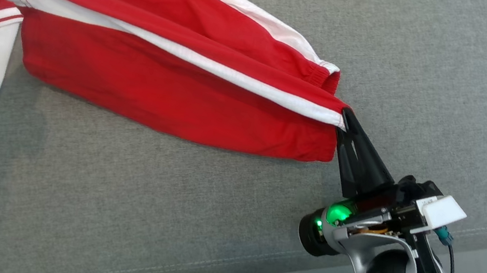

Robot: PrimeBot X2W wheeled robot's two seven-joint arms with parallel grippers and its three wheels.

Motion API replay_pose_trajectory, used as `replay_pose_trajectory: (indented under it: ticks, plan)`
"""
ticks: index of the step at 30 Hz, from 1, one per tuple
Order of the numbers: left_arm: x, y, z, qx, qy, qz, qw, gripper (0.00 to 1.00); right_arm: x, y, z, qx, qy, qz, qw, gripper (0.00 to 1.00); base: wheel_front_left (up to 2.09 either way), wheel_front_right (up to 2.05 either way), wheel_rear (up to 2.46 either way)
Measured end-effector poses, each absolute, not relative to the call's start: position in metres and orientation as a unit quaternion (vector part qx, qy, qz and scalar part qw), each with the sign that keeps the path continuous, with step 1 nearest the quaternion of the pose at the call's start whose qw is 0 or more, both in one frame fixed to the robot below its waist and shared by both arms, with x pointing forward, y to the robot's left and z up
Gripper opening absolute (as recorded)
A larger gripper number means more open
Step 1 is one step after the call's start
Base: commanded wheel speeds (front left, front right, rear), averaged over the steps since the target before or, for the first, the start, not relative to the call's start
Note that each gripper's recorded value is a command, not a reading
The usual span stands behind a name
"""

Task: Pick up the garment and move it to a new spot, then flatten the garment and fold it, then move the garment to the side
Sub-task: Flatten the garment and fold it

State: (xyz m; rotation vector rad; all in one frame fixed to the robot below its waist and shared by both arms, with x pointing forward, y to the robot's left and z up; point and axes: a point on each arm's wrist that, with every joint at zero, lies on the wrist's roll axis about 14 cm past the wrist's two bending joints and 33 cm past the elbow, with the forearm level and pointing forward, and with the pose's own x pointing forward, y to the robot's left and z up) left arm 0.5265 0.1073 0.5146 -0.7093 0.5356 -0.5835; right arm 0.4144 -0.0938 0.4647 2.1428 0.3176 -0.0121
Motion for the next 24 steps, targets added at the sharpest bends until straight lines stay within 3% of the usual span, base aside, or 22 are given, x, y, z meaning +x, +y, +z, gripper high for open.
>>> replay_pose_trajectory:
  ticks: [9,18,24]
  plan:
    - [0.567,0.072,0.488,-0.298,0.304,-0.313,0.849,0.00,0.434,-0.106,0.461,0.880,0.101,-0.021,0.463,0.00,0.00,0.00,0.00]
    - [0.605,0.025,0.464,-0.280,0.331,-0.335,0.837,0.00,0.443,-0.132,0.440,0.872,0.084,-0.067,0.477,0.00,0.00,0.00,0.00]
    - [0.618,0.015,0.424,-0.255,0.373,-0.304,0.838,0.00,0.445,-0.137,0.427,0.866,0.086,-0.088,0.485,0.00,0.00,0.00,0.00]
